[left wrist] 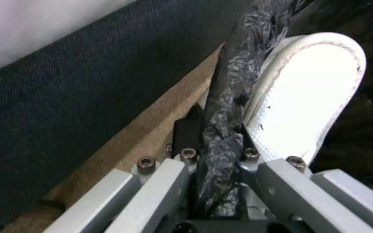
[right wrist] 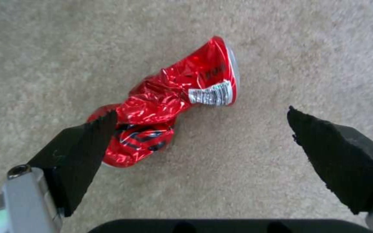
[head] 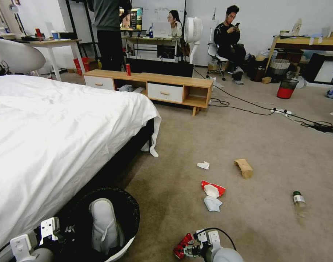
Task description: Pick up the trash bin and place the garbage on the floor into it.
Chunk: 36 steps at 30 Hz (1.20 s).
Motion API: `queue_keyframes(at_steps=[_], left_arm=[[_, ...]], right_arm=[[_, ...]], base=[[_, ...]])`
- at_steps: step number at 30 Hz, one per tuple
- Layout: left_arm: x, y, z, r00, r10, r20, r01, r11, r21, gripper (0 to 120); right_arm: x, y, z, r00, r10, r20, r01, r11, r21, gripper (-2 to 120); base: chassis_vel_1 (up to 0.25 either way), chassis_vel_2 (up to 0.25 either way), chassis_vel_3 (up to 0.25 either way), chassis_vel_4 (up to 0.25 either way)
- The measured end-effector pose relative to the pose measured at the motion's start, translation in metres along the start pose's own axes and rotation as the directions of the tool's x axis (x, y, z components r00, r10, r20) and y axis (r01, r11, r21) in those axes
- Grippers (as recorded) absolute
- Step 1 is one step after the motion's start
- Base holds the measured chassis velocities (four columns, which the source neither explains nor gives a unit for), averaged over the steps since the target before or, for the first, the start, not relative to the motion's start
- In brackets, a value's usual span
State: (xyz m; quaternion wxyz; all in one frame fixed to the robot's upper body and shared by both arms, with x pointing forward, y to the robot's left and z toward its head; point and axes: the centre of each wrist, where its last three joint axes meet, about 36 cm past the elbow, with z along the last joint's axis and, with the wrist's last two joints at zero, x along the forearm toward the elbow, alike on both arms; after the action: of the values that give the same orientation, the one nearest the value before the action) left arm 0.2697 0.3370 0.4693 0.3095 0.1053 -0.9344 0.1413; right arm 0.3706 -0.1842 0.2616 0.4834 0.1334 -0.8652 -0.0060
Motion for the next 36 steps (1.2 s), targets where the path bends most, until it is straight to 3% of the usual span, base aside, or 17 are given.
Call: queue_keyframes(at_steps=[36], left_arm=[[-0.005,0.002,-0.001,1.0,0.0,-0.006,0.0,1.0,0.0,2]], right_arm=[[-0.044,0.038,-0.014,0.999,-0.052,0.008,0.053,0.996,-0.065,99]], base=[[0.0,0.0,0.0,0.0]])
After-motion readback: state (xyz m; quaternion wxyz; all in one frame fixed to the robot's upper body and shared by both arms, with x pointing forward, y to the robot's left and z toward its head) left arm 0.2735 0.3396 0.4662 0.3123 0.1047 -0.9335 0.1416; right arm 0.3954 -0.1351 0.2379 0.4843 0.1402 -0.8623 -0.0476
